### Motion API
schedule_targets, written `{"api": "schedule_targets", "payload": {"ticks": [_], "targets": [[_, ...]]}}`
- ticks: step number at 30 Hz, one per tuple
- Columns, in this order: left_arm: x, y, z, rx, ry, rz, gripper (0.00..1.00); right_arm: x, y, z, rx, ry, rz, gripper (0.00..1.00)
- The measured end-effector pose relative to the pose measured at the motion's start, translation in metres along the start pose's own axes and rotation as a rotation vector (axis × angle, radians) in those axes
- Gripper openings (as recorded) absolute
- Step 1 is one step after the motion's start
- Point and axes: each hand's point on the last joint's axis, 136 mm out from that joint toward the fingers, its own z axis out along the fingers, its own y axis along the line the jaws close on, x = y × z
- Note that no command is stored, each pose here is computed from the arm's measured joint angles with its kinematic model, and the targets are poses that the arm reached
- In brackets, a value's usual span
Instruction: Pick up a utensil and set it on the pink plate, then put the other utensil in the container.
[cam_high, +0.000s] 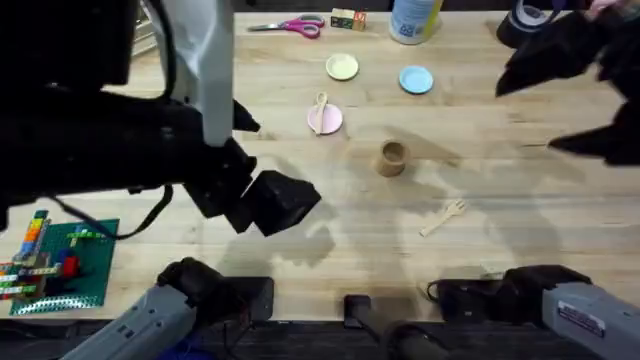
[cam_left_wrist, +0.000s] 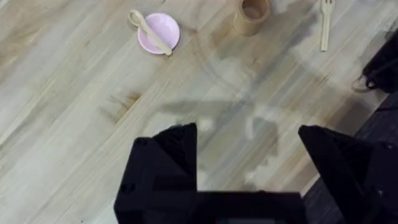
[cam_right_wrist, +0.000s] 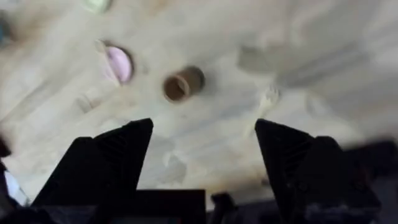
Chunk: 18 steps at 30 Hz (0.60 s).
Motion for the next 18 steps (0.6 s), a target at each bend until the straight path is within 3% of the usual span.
{"api": "schedule_targets", "payload": {"ticks": [7,15,18], "targets": [[0.001,0.001,0.003,0.003,0.012,0.0,0.993,0.021,-0.011,0.03,0.23,0.128,0.186,0.996],[0.001,0.001,0.003,0.003,0.011,0.0,0.993,0.055,-0.019,0.063,0.373,0.187,0.182,0.994],[0.001,0.001,0.003,0.003,0.011,0.0,0.993,0.062,-0.02,0.084,0.37,0.189,0.173,0.993]]}}
